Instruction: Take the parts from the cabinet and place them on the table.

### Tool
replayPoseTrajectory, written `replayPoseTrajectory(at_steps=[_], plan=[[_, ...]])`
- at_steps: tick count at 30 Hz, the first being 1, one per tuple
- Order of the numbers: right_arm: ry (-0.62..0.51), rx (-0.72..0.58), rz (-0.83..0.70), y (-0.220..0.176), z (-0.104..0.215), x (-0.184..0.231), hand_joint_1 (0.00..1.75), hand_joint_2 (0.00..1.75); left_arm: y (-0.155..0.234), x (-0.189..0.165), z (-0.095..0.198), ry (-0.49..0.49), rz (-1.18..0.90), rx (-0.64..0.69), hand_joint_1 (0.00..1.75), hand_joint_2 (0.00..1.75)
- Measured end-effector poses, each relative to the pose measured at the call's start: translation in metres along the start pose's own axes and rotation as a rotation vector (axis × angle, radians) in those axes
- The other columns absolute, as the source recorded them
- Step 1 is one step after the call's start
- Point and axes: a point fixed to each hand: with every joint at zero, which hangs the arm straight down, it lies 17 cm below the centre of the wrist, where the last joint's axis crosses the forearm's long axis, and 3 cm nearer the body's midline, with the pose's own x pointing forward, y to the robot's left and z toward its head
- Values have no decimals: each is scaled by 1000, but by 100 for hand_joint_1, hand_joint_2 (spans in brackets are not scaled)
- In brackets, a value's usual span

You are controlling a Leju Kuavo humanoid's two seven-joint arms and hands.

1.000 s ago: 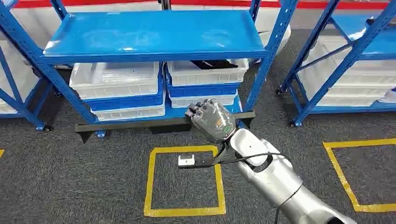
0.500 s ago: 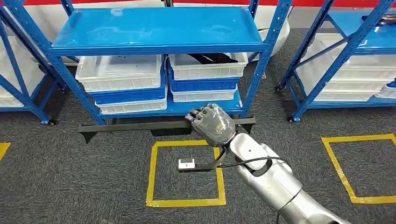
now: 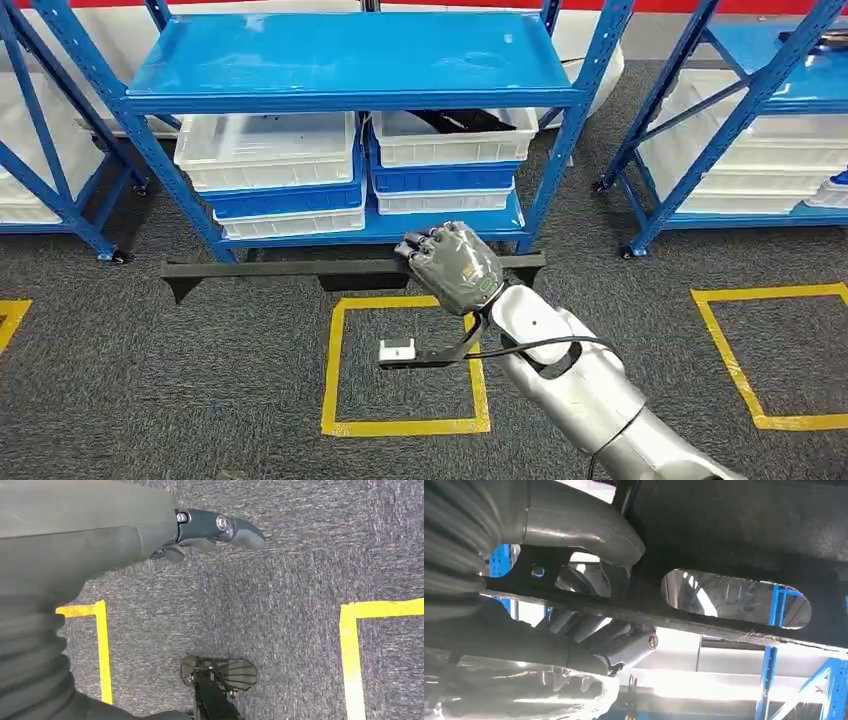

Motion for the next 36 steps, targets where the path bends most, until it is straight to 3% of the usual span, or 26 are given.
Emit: replayPoseTrajectory(at_steps=[36], plan=[[23,-26,-17,-9,3,-7,175,175,-4,1,0,7,-6,-12,0,175]])
